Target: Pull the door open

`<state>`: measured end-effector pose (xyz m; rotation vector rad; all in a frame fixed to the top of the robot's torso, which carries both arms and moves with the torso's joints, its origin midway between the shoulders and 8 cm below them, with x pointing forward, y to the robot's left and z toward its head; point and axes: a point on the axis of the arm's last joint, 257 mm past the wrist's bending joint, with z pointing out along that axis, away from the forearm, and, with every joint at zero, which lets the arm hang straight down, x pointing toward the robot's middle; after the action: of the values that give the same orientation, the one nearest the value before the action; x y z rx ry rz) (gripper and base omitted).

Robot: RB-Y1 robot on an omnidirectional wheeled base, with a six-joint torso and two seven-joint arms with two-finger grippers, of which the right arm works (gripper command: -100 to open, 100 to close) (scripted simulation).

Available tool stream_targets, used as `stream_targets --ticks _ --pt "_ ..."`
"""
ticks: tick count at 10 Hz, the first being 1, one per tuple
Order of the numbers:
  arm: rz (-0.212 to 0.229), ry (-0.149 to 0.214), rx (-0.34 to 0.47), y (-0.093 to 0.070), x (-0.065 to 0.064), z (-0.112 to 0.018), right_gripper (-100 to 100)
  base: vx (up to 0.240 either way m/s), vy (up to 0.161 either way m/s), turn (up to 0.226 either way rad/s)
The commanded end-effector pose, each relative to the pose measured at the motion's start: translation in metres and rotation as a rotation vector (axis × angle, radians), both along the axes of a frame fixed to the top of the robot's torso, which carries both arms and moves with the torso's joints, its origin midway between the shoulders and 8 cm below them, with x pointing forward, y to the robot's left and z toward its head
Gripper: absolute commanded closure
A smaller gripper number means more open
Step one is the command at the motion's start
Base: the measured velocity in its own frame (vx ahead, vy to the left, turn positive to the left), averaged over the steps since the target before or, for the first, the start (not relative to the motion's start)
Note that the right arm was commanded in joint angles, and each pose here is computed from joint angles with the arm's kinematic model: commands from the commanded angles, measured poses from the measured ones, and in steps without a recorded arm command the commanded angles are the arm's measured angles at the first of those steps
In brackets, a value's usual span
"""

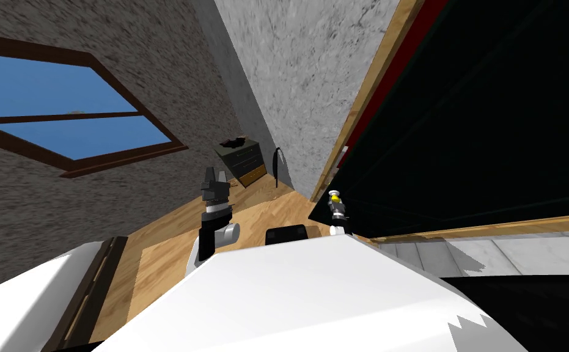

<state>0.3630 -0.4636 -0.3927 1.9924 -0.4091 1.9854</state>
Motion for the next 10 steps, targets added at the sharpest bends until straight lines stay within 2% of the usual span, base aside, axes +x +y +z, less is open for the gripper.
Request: stream_targets --ticks 1,3,4,10 --pt "0.035 -0.005 0.005 0.010 0.005 0.001 100 -0.246 -0.029 0.083" --pt "0.065 -0.005 0.009 0.019 0.007 0.001 100 -0.220 -0.012 0.055" --pt "0.055 0.003 0.008 0.015 0.006 -0.002 100 -0.089 -0.017 0.024" --pt "0.177 -0.004 0.007 0.035 -0.005 0.000 100 -0.229 -0.010 0.087"
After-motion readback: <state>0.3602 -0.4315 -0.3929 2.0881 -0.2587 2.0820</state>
